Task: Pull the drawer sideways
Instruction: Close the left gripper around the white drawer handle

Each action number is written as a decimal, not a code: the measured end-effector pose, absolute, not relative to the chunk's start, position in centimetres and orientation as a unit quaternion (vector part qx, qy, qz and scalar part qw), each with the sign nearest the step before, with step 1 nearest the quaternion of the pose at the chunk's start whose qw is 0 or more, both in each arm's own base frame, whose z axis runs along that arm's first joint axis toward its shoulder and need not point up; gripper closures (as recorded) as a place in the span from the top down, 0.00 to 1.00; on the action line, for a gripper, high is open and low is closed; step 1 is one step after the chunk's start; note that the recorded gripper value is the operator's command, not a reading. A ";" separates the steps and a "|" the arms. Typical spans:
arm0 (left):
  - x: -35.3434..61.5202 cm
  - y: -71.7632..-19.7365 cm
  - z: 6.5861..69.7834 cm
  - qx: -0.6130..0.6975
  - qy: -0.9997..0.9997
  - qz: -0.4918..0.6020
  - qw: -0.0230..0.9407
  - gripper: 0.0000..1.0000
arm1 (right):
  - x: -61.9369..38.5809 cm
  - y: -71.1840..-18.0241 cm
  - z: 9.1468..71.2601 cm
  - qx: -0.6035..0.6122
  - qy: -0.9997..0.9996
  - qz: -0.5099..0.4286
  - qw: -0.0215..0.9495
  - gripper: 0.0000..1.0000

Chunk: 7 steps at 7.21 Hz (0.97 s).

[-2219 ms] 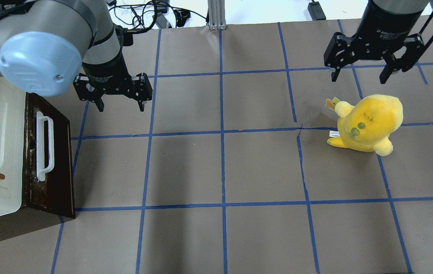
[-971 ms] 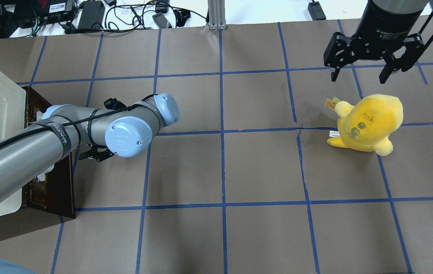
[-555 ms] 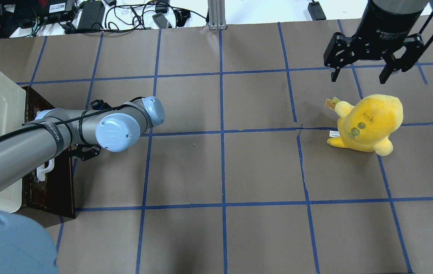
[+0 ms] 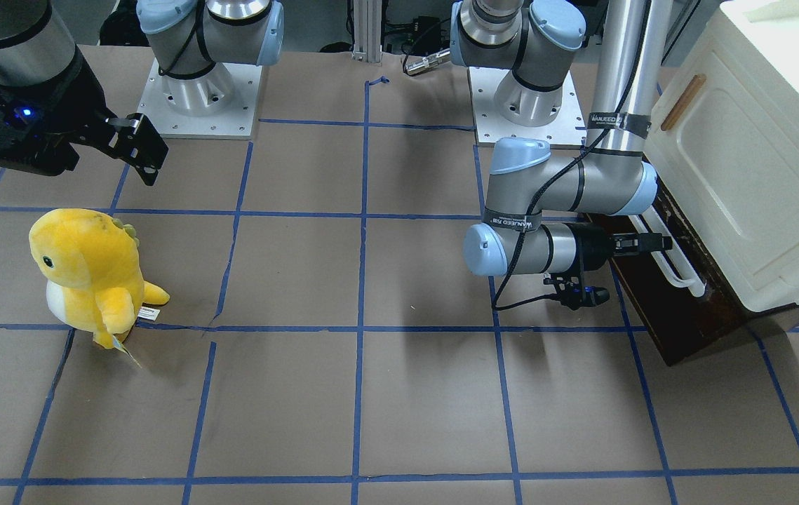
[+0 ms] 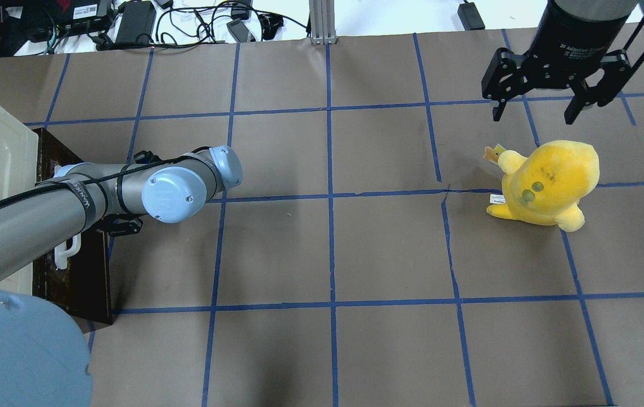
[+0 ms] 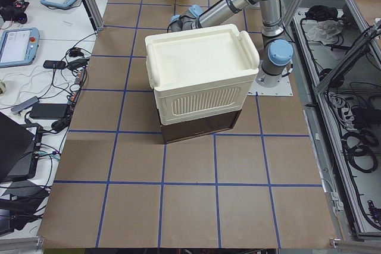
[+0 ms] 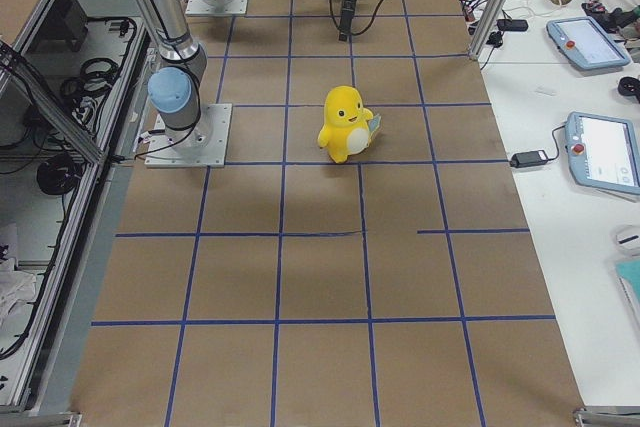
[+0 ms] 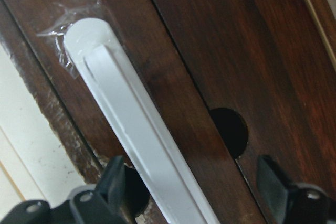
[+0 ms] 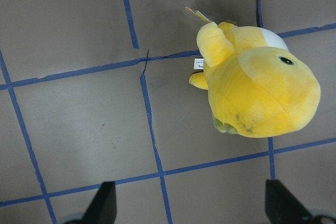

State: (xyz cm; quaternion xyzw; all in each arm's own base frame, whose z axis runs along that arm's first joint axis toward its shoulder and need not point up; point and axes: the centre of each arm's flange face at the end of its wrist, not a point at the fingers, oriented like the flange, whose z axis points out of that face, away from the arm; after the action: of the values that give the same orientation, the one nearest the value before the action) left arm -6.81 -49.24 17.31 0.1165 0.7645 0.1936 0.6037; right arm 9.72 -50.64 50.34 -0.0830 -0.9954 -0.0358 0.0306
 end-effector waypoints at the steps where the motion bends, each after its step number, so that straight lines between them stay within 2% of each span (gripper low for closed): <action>1: -6.8 -49.3 17.5 0.124 0.759 0.193 0.610 0.55 | 9.7 -50.6 50.3 -0.083 -0.995 -0.036 0.031 1.00; 4: -6.9 -49.4 17.7 0.129 0.755 0.191 0.614 0.41 | 9.8 -50.6 50.3 -0.083 -0.995 -0.036 0.031 1.00; 7: -7.8 -49.4 17.9 0.140 0.750 0.181 0.621 0.39 | 9.7 -50.6 50.3 -0.083 -0.995 -0.036 0.031 1.00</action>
State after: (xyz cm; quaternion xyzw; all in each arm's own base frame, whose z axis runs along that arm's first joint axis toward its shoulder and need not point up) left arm -7.85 -49.36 17.91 0.1396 0.7496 0.1813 0.6210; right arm 9.75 -50.63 50.35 -0.0826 -0.9955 -0.0358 0.0306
